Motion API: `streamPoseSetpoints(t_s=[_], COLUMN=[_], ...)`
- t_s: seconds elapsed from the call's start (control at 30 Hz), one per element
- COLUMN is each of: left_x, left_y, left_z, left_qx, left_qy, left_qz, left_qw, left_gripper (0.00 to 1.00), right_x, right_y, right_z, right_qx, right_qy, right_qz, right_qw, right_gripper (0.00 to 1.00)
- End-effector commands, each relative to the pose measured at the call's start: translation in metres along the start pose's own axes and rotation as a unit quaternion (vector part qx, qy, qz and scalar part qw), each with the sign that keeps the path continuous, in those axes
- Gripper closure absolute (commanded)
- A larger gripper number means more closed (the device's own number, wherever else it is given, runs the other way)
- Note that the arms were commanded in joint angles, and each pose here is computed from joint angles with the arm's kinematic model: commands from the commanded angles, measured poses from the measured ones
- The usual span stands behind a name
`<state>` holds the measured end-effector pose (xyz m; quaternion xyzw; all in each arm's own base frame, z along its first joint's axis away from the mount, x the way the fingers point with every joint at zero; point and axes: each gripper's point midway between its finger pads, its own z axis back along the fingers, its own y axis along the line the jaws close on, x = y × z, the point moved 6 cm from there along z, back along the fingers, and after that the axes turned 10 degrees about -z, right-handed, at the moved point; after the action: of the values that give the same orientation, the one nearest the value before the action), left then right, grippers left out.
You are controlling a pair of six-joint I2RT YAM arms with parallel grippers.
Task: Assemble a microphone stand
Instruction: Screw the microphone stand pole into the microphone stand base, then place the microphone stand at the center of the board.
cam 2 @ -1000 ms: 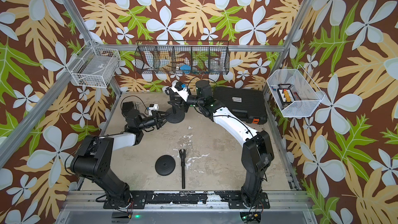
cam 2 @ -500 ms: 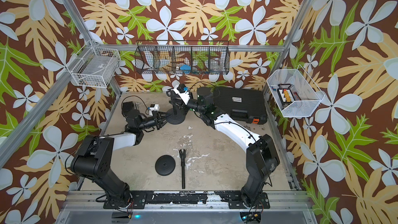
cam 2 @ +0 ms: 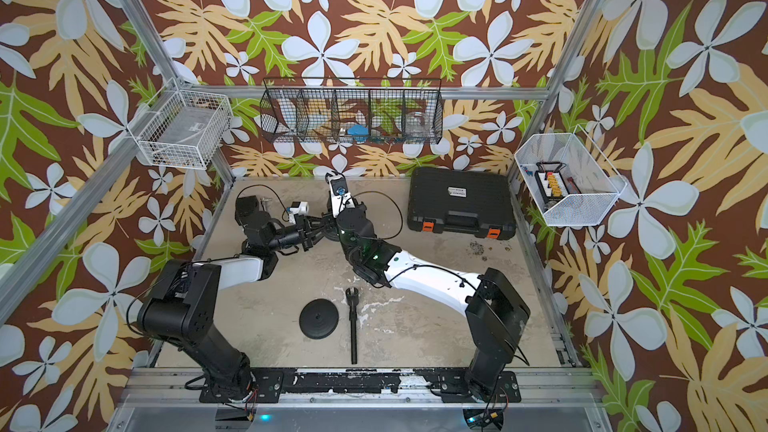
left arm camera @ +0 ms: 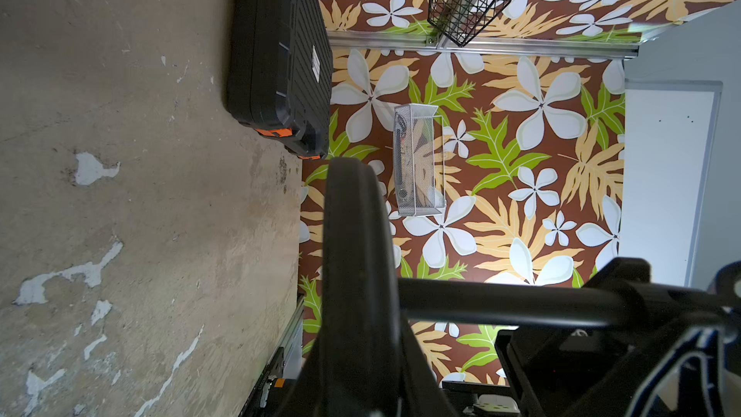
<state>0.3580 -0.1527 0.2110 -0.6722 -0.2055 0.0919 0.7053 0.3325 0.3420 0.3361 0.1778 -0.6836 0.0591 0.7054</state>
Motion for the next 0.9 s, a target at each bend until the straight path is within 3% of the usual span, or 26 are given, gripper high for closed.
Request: streamPoseSetpoints(t_s=[0.0, 0.07, 0.17, 0.33, 0.53, 0.6, 0.67, 0.87], left_x=[0.008, 0.008, 0.009, 0.018, 0.045, 0.061, 0.078, 0.109], left_y=[-0.013, -0.013, -0.013, -0.013, -0.012, -0.014, -0.024, -0.095], left_z=[0.001, 0.0, 0.001, 0.008, 0.027, 0.031, 0.037, 0.043], left_qx=[-0.021, -0.021, -0.021, -0.018, 0.022, 0.086, 0.176, 0.221], left_qy=[-0.024, -0.023, -0.024, -0.043, -0.098, -0.114, -0.143, -0.194], left_qz=[-0.029, -0.029, -0.03, -0.037, -0.08, -0.132, -0.199, -0.298], left_qw=[0.999, 0.999, 0.999, 0.998, 0.992, 0.981, 0.953, 0.908], left_gripper=[1.0, 1.0, 1.0, 1.0, 1.0, 1.0, 1.0, 1.0], right_x=[0.001, 0.004, 0.001, -0.014, -0.045, -0.054, -0.061, -0.07], right_y=[0.0, 0.008, 0.007, -0.015, -0.053, -0.064, -0.072, -0.088], right_z=[0.002, 0.007, 0.019, 0.046, 0.065, 0.069, 0.072, 0.078], right_qx=[0.012, 0.074, 0.163, 0.251, 0.228, 0.209, 0.197, 0.165], right_qy=[0.029, 0.049, 0.075, 0.101, 0.123, 0.129, 0.136, 0.145], right_qz=[0.038, 0.054, 0.062, 0.04, -0.006, -0.015, -0.022, -0.026], right_qw=[0.999, 0.995, 0.982, 0.962, 0.966, 0.969, 0.971, 0.975], right_gripper=[0.46, 0.3, 0.19, 0.17, 0.19, 0.19, 0.19, 0.19])
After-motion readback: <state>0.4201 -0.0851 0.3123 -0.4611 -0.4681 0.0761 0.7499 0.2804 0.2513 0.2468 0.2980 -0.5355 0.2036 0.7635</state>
